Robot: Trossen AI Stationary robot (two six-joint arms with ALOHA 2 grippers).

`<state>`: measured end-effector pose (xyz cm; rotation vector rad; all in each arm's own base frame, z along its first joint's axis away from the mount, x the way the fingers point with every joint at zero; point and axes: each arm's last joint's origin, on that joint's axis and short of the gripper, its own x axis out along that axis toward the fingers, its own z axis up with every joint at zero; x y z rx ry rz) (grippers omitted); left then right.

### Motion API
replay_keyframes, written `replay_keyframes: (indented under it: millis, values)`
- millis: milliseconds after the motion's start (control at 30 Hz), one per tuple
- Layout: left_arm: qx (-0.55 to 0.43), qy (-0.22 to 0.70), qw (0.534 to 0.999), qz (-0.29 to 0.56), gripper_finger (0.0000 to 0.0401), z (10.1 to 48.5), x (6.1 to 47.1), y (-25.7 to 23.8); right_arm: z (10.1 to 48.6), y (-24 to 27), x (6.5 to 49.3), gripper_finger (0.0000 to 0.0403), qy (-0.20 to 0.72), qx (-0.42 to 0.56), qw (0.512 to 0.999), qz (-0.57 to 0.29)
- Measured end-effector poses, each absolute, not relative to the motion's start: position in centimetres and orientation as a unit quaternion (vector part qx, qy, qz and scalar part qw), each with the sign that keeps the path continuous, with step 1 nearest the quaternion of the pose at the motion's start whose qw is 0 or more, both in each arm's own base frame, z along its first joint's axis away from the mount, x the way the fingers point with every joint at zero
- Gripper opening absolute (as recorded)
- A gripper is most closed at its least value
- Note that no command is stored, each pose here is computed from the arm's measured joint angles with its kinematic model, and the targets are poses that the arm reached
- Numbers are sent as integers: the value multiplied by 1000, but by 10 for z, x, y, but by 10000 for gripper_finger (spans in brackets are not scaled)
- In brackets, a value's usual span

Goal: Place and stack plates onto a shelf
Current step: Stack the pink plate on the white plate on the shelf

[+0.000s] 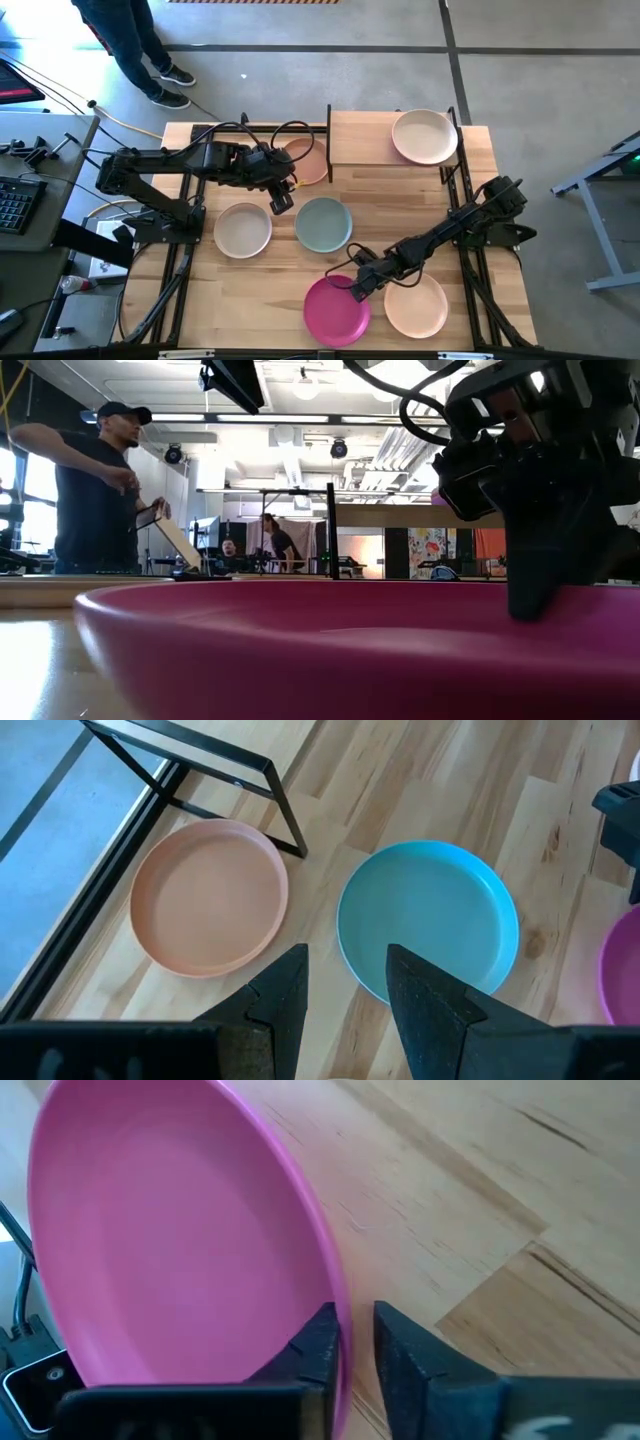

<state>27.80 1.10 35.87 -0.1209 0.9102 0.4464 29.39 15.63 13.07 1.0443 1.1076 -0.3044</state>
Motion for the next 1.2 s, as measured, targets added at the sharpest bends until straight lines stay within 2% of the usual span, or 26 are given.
replay_keyframes:
  millis: [133, 600, 1200]
  values:
    - [-58, 436, 872, 214, 124, 359, 278, 11, 131, 156, 294, 5, 500, 472, 713, -137]
    - [-58, 435, 873, 214, 124, 359, 278, 11, 143, 161, 302, 0, 495, 468, 722, -123]
    - [-58, 436, 872, 214, 124, 359, 278, 11, 167, 163, 308, 0, 524, 425, 721, -156]
